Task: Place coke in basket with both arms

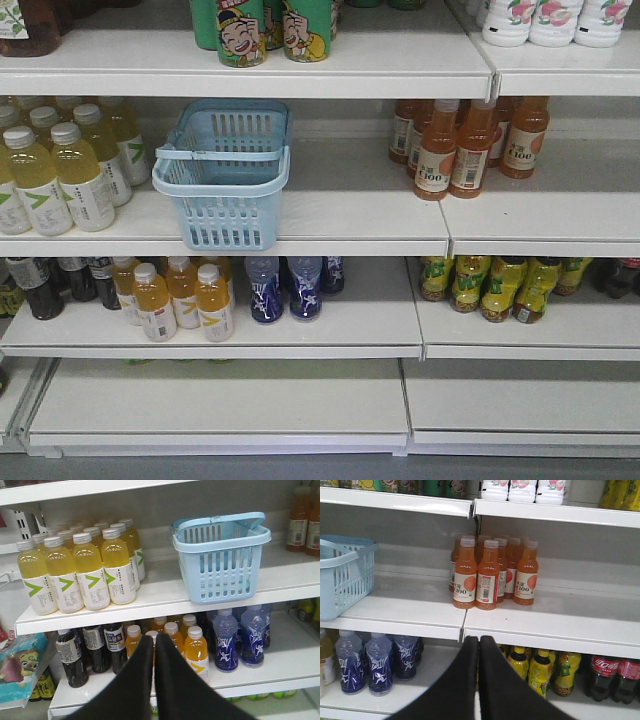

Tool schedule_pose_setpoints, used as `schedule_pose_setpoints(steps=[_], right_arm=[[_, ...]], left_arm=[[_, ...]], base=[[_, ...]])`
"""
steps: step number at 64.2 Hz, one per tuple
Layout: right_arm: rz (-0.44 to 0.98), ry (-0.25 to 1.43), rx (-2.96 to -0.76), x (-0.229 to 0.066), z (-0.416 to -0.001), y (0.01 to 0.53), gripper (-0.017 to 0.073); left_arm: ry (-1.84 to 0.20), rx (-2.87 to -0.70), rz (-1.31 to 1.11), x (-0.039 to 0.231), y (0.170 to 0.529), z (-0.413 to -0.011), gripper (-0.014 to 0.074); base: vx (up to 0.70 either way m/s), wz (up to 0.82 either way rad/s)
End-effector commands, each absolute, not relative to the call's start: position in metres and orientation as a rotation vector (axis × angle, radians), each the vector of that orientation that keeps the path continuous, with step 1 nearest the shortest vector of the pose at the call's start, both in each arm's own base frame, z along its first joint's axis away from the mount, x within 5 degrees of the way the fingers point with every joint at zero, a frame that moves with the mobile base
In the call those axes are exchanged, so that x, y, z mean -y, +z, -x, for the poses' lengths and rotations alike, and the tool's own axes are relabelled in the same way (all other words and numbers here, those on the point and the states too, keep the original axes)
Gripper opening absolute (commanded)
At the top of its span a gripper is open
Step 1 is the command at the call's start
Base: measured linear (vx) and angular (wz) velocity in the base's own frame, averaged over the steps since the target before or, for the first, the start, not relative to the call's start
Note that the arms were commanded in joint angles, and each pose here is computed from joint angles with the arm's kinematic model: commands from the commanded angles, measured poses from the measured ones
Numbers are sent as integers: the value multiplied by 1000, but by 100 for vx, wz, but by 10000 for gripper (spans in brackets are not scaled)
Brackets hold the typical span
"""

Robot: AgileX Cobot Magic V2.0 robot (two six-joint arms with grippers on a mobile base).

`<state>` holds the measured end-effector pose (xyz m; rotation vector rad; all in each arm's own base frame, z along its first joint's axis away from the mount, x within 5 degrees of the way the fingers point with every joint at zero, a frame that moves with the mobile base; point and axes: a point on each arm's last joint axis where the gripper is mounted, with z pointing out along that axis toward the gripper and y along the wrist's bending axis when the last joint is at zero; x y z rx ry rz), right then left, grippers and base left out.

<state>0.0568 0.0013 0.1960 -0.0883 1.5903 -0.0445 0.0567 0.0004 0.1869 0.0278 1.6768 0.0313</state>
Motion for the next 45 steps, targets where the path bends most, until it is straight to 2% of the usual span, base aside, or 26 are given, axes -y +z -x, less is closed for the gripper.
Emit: schedule_pose_setpoints(steps=[1,45], right_arm=[[94,-52,-1505,-2,-56,200,-9],[94,-52,-1505,-2,-56,200,-9]], left_arm=[[26,-1584,-26,0,195,-56,-6],[26,-1584,-26,0,195,-56,-6]], base=[[7,0],[7,0]])
